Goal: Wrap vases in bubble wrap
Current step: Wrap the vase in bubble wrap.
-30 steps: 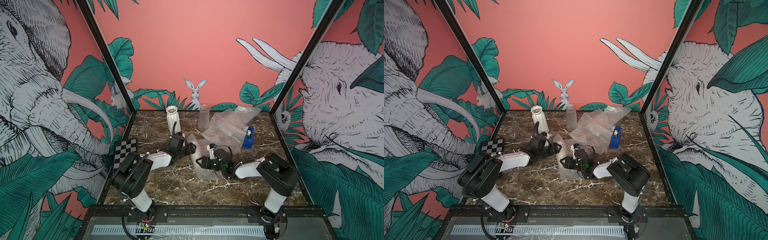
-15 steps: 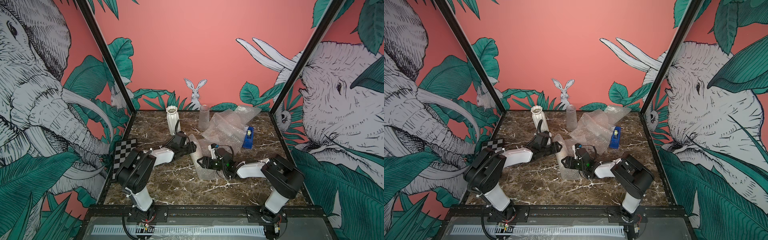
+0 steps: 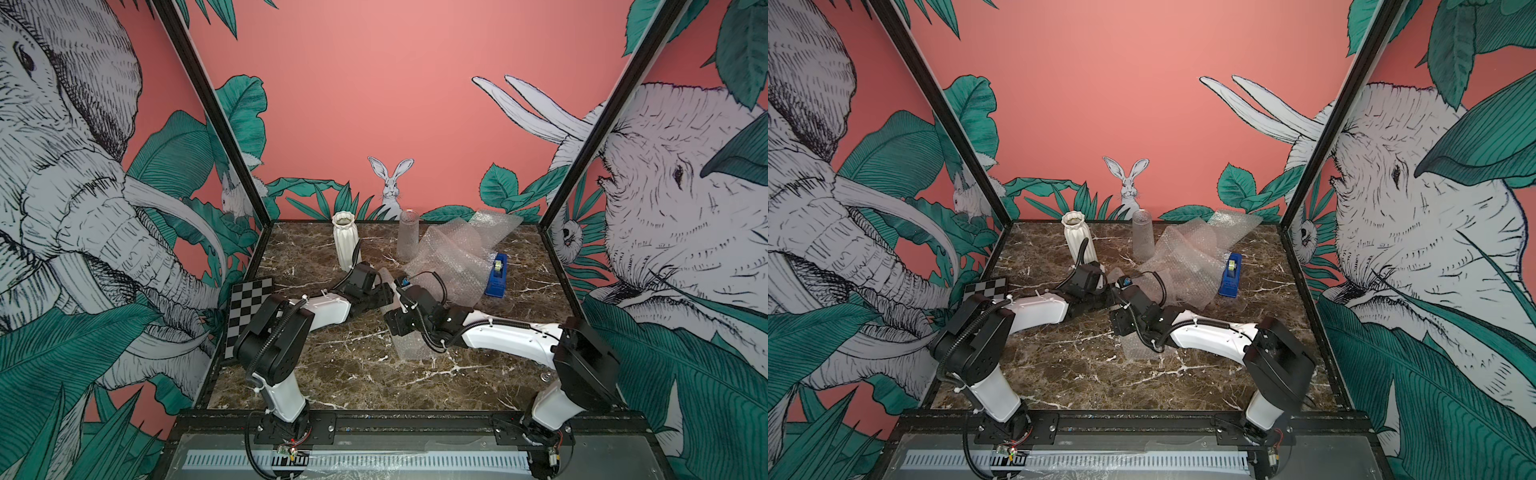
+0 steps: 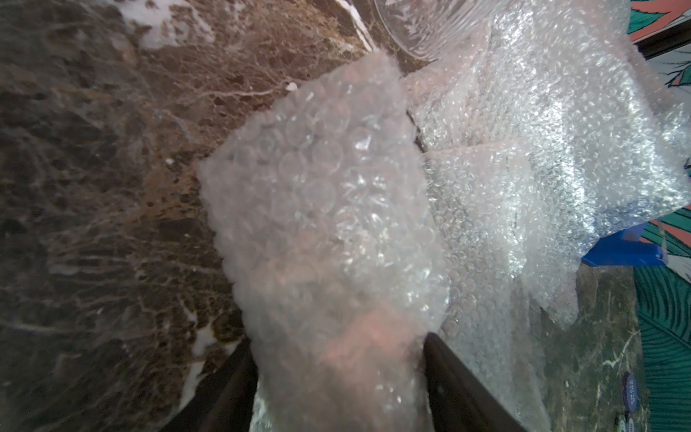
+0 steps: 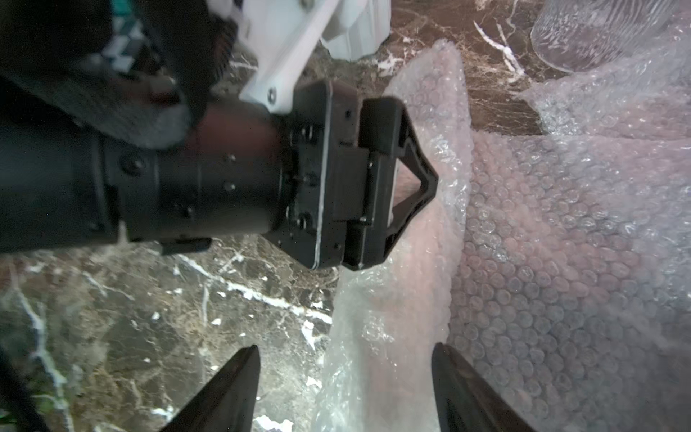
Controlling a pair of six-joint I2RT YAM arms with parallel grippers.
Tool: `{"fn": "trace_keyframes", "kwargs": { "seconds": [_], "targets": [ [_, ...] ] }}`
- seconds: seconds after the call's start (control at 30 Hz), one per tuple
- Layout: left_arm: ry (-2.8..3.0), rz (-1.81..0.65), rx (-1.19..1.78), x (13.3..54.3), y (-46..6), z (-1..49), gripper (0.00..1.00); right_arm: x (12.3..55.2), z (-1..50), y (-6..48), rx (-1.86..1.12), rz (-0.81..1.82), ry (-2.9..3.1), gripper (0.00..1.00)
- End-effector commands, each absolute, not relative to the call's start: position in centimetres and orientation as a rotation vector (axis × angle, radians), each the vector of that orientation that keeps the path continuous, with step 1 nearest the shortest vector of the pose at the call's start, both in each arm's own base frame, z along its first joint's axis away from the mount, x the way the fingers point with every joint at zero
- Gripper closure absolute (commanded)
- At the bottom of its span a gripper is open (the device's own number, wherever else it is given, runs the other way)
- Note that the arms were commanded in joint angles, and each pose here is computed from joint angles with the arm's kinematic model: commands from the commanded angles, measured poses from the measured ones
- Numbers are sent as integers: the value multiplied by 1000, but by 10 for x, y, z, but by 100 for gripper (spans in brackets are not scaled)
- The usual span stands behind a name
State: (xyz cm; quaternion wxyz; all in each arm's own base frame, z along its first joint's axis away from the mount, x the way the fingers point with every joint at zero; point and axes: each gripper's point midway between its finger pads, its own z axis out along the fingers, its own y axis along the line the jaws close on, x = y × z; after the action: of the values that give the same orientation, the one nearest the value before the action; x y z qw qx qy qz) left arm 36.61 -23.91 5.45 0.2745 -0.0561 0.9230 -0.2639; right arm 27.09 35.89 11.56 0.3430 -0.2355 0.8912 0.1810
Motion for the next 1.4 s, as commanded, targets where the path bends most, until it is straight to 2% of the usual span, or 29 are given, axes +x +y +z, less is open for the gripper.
{"fn": "trace_keyframes", "kwargs": {
  "seconds": [0.0,0.43,0.6,0.67,0.77,0.9,1.0,1.13,1.37],
  "targets": [
    [2564,-619,-174,356,-227,35,30,272,90,341,-703,246,2355,28],
    [2563,-631,-181,357,-229,37,30,264,52,355,-764,254,2423,33],
    [2559,-657,-175,359,-233,43,30,264,46,354,-730,295,2464,28],
    [2552,-665,-173,360,-235,46,29,265,44,355,-703,352,2482,29],
    [2539,-667,-160,363,-236,53,28,266,38,353,-625,473,2518,36],
    [2513,-676,-142,367,-237,68,21,266,34,352,-504,669,2545,42],
    [2481,-705,-130,370,-239,81,12,264,32,351,-459,736,2553,43],
    [2434,-734,-122,372,-239,94,5,266,35,353,-324,952,2529,43],
    [2400,-759,-127,370,-235,92,3,273,37,348,-83,1218,2462,46]
  ]
}}
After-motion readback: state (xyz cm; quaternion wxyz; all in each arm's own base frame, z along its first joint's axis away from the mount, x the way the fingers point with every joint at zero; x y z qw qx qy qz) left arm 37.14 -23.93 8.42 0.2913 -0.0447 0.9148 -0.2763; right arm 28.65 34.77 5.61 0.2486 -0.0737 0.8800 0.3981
